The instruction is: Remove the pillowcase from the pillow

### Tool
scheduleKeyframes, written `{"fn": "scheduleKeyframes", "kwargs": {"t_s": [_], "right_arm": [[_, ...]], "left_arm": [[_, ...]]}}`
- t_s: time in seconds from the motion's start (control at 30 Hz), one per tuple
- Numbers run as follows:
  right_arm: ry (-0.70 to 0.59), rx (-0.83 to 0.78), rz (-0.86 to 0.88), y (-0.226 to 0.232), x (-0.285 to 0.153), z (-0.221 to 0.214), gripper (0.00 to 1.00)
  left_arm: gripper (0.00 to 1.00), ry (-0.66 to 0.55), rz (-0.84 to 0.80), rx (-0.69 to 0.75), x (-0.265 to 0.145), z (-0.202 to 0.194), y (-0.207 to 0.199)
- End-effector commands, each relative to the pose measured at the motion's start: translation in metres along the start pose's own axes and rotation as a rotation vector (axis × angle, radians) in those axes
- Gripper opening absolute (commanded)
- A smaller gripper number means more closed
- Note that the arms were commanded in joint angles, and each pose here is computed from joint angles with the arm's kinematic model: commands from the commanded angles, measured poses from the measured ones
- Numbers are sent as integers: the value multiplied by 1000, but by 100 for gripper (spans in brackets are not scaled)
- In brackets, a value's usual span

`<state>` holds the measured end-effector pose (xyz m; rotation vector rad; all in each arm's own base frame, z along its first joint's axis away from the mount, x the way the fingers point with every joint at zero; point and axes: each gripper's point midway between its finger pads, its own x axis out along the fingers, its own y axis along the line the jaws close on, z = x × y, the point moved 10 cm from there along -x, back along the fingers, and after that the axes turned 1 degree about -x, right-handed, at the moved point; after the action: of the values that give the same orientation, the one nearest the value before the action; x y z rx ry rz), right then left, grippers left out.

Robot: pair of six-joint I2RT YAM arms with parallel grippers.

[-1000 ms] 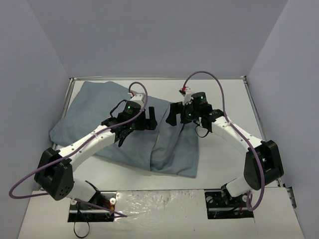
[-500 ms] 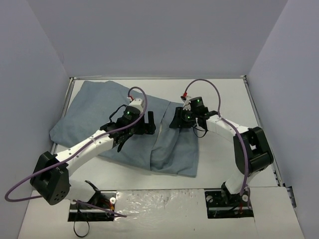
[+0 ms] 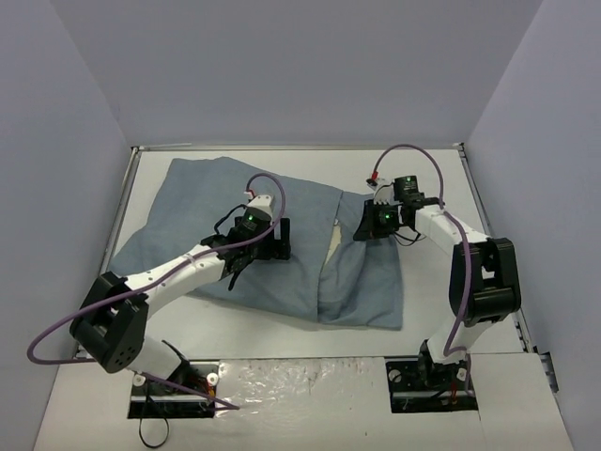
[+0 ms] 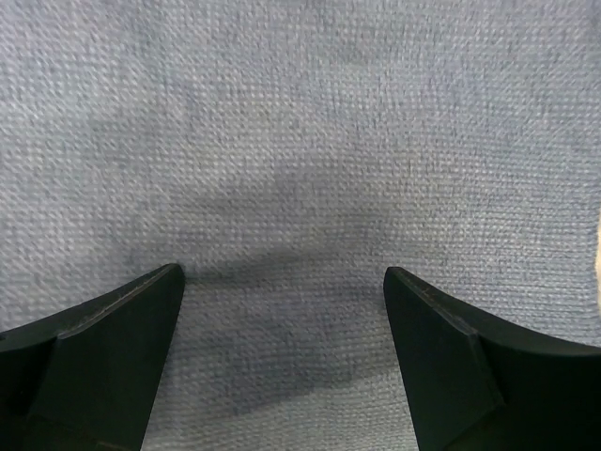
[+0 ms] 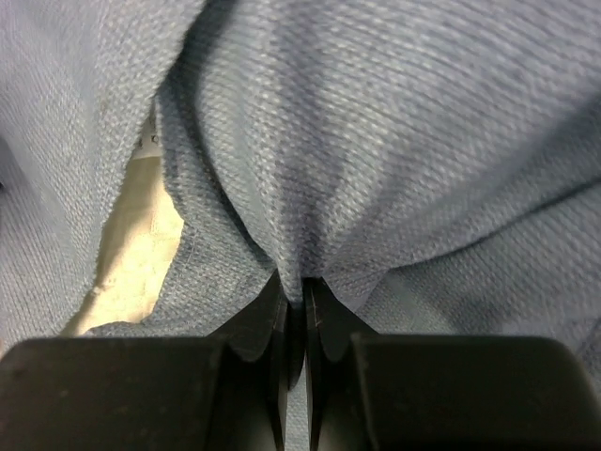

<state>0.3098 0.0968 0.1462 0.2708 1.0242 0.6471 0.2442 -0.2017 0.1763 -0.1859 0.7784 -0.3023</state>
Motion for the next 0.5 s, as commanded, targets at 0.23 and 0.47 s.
{"fn": "scheduleKeyframes", "kwargs": {"t_s": [0.23,0.47], "right_arm": [[150,-153,223,-6,-1,-28,4],[72,-183,233,-8,-19,-15,0]], "left_arm": [[86,-32,-229,80,12,36,-54],[84,85,-91,125,66,19,-52]]}}
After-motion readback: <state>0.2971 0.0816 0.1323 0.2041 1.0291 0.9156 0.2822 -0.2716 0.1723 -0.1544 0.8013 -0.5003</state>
